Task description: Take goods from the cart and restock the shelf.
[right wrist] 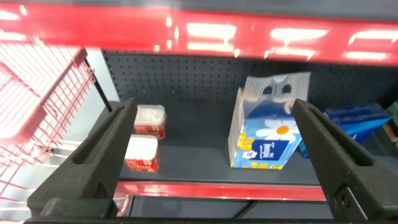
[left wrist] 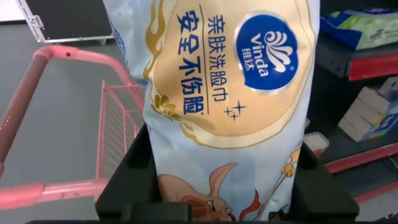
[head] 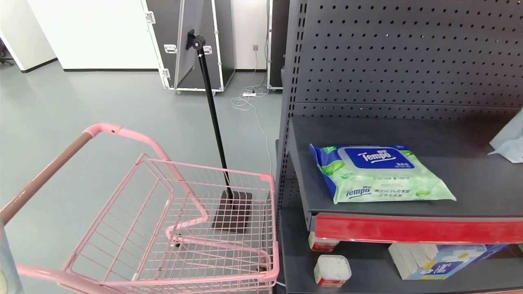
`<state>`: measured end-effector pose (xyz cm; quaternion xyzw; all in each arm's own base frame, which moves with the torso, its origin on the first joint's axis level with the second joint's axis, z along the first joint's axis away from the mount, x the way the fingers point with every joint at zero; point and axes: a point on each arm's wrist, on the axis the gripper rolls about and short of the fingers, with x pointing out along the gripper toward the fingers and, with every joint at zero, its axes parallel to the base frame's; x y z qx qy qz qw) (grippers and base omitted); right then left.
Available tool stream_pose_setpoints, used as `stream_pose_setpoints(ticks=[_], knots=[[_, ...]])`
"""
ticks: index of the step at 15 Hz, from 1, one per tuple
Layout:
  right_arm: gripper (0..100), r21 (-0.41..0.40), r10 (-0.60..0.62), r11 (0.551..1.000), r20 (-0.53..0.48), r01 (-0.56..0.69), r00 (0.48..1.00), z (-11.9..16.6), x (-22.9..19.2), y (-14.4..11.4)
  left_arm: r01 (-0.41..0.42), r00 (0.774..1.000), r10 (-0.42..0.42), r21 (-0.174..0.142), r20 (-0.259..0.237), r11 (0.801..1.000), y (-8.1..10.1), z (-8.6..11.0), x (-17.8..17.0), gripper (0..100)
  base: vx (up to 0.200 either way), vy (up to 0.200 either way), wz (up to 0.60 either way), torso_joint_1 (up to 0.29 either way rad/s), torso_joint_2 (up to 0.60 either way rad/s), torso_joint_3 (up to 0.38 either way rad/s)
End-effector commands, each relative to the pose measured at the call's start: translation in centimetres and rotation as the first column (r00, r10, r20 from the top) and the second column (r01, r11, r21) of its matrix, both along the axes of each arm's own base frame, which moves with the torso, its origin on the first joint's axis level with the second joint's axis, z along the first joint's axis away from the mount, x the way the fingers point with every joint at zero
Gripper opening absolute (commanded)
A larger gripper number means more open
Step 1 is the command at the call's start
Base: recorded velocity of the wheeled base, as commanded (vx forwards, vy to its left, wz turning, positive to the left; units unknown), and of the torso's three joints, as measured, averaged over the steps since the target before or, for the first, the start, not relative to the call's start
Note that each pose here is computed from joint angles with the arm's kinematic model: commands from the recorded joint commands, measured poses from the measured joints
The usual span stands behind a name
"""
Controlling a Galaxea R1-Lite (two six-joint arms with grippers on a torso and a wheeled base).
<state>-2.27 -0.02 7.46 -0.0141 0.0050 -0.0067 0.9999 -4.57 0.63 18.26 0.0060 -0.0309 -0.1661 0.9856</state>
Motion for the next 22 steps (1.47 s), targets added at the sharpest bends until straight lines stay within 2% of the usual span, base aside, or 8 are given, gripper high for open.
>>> stream_pose_setpoints(ticks=[1,9,17,20,22], knots=[[100,-0.001,0.0,1.0,-0.001,0.0,1.0,0.0,0.01,0.0,0.023,1.0,-0.023,0.002,-0.007,1.0,0.05,0.22,0.34,0,0.0,0.0,0.0,0.198,-0.59,-0.378],[100,-0.001,0.0,1.0,-0.001,0.0,1.0,0.0,0.01,0.0,0.022,0.999,-0.021,0.008,-0.034,1.0,-0.08,0.37,0.89,0,0.0,0.0,0.0,0.186,-0.47,-0.291],[100,-0.001,0.0,1.0,-0.001,0.0,1.0,0.0,0.01,0.0,0.023,0.999,-0.023,0.011,-0.033,1.0,-0.06,0.35,0.86,0,0.0,0.0,0.0,0.157,-0.36,-0.21],[100,-0.001,0.0,1.0,-0.001,0.0,1.0,0.0,0.01,0.0,0.023,0.999,-0.022,0.027,-0.034,0.999,-0.09,0.2,0.93,0,0.0,0.0,0.0,0.111,-0.25,-0.141],[100,-0.001,0.0,1.0,-0.001,0.0,1.0,0.0,0.01,0.0,0.021,0.999,-0.019,0.053,-0.033,0.998,-0.1,0.02,1.0,0,0.0,-0.2,0.0,0.015,-0.02,-0.024]])
